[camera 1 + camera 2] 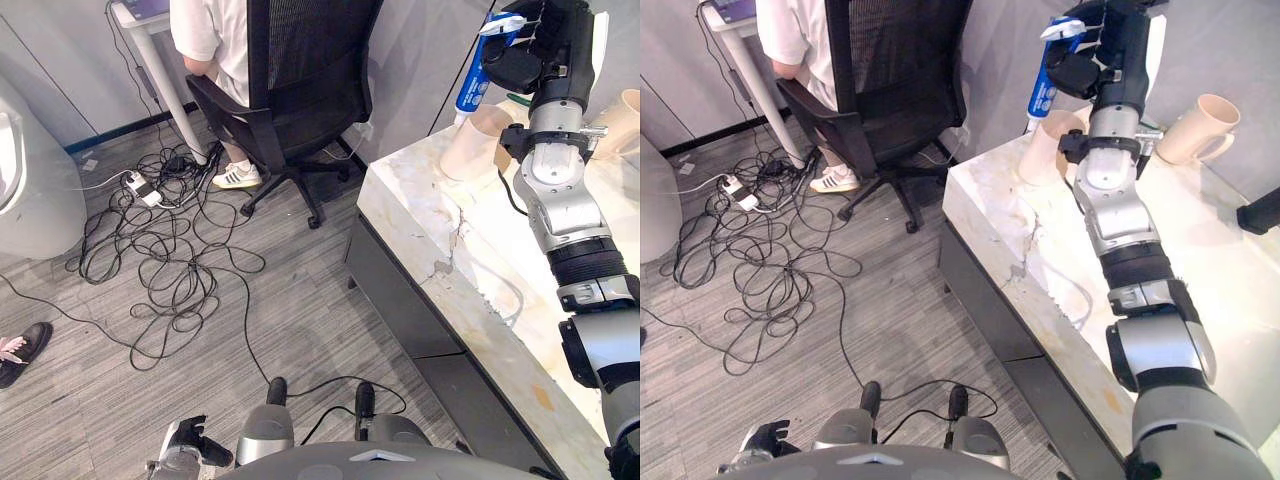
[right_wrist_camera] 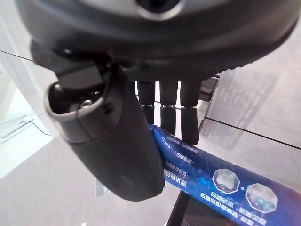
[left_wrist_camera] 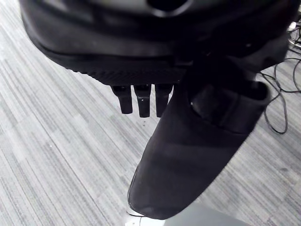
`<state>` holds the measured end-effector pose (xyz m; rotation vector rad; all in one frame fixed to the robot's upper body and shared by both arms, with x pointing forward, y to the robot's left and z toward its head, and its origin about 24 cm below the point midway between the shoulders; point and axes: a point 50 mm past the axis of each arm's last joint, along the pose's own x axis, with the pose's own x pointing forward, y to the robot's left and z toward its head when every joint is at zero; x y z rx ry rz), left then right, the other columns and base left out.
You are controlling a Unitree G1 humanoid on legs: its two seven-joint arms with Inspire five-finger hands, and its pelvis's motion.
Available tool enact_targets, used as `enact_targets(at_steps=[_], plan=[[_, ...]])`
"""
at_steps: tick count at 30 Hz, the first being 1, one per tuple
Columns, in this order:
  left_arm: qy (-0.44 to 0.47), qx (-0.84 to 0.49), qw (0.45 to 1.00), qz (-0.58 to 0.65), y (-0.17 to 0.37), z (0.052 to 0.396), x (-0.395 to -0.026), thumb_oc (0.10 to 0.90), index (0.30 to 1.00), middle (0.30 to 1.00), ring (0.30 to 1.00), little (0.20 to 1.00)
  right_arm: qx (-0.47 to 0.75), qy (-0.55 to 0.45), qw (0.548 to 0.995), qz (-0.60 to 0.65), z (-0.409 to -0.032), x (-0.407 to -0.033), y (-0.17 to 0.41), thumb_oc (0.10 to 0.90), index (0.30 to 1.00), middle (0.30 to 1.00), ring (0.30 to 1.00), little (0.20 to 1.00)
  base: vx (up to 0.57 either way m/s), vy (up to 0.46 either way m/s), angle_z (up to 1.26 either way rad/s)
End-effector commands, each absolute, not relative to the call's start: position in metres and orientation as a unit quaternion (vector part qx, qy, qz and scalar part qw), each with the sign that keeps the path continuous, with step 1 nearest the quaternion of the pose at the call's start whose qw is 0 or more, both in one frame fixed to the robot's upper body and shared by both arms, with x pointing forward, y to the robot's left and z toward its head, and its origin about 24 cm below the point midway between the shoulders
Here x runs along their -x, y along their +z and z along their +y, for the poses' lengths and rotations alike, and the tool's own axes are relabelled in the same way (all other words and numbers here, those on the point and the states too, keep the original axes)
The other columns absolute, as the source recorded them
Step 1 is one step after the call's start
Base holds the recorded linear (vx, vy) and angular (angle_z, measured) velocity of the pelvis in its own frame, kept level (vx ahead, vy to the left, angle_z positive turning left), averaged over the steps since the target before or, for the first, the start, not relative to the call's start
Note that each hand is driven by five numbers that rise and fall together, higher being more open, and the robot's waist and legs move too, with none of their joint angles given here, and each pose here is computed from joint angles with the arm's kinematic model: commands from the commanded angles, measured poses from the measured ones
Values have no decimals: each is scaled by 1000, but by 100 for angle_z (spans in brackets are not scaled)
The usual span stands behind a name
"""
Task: Organize the bathroom.
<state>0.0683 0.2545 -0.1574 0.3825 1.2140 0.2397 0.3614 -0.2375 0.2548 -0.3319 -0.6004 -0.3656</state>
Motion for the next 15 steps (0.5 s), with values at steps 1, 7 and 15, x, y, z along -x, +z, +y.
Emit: enact_targets(at_steps=[1, 7, 15], plan=[[109, -233, 769, 585, -152, 281, -48, 800, 900, 900, 900, 900, 173, -212, 848, -454, -250, -334, 343, 400, 300, 300, 300, 300, 31, -19, -1], [108, -230, 764, 593, -154, 278, -45, 800, 900, 900, 900, 900, 168, -214, 844, -463, -255, -330, 346, 400, 300, 300, 300, 300, 19, -1, -6], [112, -225, 763, 596, -155, 278, -42, 800, 900, 900, 900, 900, 168, -213, 838, -473, -258, -325, 352, 400, 300, 300, 300, 300, -3, 18, -5]])
